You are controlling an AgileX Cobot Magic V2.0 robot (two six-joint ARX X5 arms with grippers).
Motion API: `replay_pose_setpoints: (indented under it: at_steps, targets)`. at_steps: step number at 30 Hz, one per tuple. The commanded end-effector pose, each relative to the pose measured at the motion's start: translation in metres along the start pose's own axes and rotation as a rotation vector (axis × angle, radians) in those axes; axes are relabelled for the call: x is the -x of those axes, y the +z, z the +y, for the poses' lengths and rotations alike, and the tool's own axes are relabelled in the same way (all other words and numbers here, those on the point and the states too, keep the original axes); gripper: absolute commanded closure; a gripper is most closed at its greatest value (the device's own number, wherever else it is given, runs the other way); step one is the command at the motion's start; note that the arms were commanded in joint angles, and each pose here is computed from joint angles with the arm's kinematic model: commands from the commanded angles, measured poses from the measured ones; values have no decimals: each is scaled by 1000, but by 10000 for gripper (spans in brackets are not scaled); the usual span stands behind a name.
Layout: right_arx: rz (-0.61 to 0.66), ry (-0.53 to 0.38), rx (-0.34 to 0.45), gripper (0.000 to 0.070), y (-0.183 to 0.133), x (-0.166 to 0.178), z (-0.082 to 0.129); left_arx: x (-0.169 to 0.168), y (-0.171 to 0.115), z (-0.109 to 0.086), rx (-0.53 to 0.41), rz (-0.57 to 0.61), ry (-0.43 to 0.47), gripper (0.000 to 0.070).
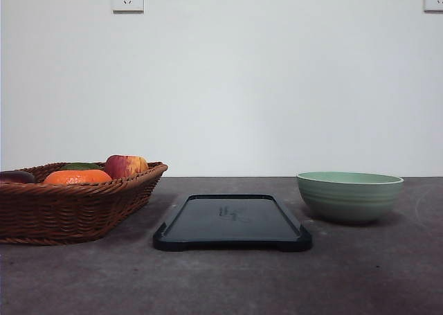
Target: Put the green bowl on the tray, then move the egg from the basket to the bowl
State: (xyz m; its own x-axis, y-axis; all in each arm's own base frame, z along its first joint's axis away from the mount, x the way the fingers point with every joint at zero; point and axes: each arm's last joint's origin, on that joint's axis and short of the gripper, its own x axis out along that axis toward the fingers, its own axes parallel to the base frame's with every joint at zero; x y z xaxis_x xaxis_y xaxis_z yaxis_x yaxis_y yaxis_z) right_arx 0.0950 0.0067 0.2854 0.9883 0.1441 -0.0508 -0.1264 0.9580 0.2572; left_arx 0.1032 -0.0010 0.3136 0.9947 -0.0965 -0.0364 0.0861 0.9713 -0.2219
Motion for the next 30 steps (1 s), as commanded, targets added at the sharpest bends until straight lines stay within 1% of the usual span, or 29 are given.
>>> replay_pose_setpoints:
  at_steps: [1,6,9,12,16,20,22,26,28,29,30]
  targets:
    - [26,9,46,696,8,-4,2,-8,9,-2,-11,59,-27,690]
    - [168,59,69,696,18,-24,4,-33,24,-6,19,214,-123,690]
    - [279,97,76,696,21,-41,5,-48,30,-9,23,289,-166,690]
    - [382,134,68,696,24,-58,6,-62,35,-12,5,364,-191,690]
    - [500,176,45,696,26,-81,5,-78,38,-18,-46,475,-220,690]
    - [587,198,29,696,24,-100,6,-93,35,-24,-81,592,-257,690]
    - [623,204,37,696,23,-108,7,-100,31,-28,-88,649,-305,690]
    - [650,223,58,695,18,-119,9,-110,24,-33,-90,701,-341,688]
    - [655,232,77,683,17,-121,10,-113,21,-35,-100,714,-353,647]
    - [655,235,88,656,16,-121,9,-114,20,-35,-101,717,-355,581]
    - [654,238,103,603,16,-121,9,-115,20,-35,-101,719,-356,481]
